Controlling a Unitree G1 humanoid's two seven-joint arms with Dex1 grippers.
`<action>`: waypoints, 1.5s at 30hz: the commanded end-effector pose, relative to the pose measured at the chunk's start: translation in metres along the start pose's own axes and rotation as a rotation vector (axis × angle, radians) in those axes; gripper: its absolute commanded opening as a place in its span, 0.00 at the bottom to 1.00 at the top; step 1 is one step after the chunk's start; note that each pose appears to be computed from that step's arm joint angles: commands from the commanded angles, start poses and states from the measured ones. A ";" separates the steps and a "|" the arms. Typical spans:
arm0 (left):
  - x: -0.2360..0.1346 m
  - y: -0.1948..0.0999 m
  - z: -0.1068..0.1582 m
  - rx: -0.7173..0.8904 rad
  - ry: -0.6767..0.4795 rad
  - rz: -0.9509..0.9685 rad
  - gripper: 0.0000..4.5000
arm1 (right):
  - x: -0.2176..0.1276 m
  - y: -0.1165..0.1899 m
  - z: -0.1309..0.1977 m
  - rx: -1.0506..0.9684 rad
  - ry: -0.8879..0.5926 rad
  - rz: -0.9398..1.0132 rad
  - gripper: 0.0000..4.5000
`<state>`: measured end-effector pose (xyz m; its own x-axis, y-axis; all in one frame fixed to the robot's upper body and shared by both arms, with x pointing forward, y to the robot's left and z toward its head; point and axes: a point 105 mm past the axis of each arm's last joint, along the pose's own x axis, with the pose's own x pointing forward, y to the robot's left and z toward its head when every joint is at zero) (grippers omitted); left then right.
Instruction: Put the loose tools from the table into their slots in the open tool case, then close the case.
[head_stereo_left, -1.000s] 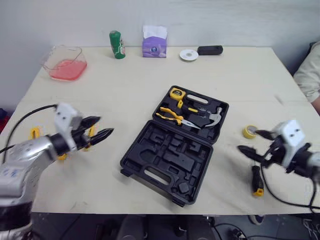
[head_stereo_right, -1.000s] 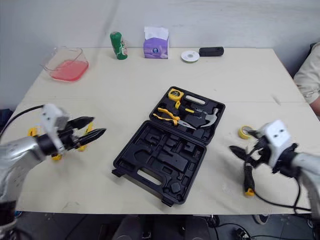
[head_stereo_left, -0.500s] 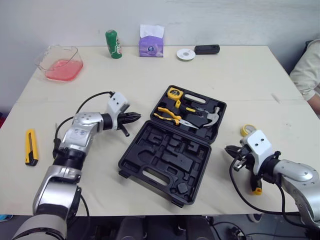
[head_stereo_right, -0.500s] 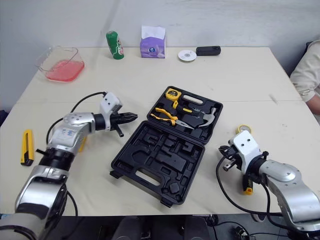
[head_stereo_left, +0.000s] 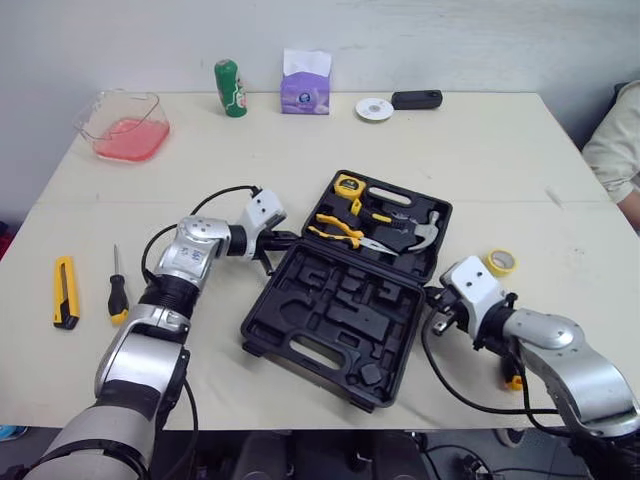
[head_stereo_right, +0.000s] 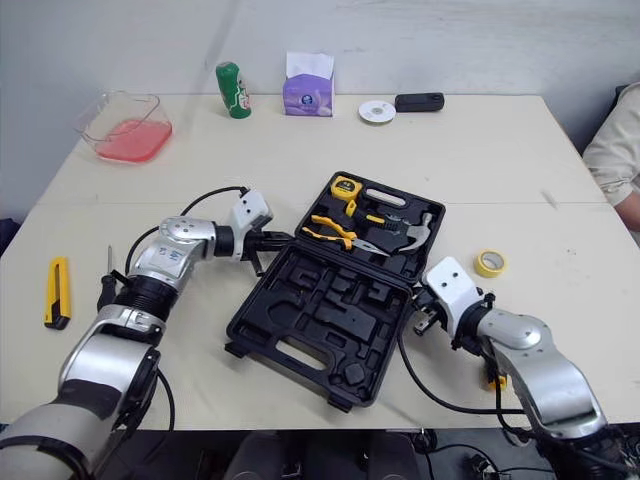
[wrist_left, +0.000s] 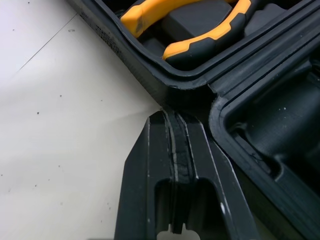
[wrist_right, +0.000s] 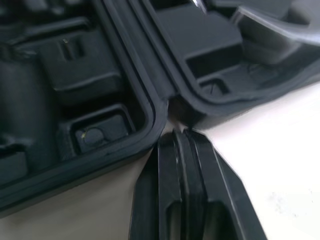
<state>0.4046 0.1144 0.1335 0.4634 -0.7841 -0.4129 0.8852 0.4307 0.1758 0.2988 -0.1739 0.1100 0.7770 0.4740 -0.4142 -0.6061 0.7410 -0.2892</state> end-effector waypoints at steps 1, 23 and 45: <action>0.006 -0.025 0.013 0.038 -0.031 -0.138 0.00 | 0.005 0.011 0.028 -0.070 -0.089 0.064 0.01; -0.051 -0.053 -0.020 -0.073 0.032 0.021 0.00 | 0.039 0.005 0.045 -0.253 -0.091 0.246 0.01; -0.300 -0.127 -0.118 -0.527 -0.037 0.794 1.00 | -0.159 -0.116 -0.045 0.074 0.169 0.033 0.99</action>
<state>0.1562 0.3347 0.1214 0.9113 -0.2395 -0.3349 0.2301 0.9708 -0.0680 0.2398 -0.3431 0.1582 0.6896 0.4473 -0.5695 -0.6230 0.7673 -0.1517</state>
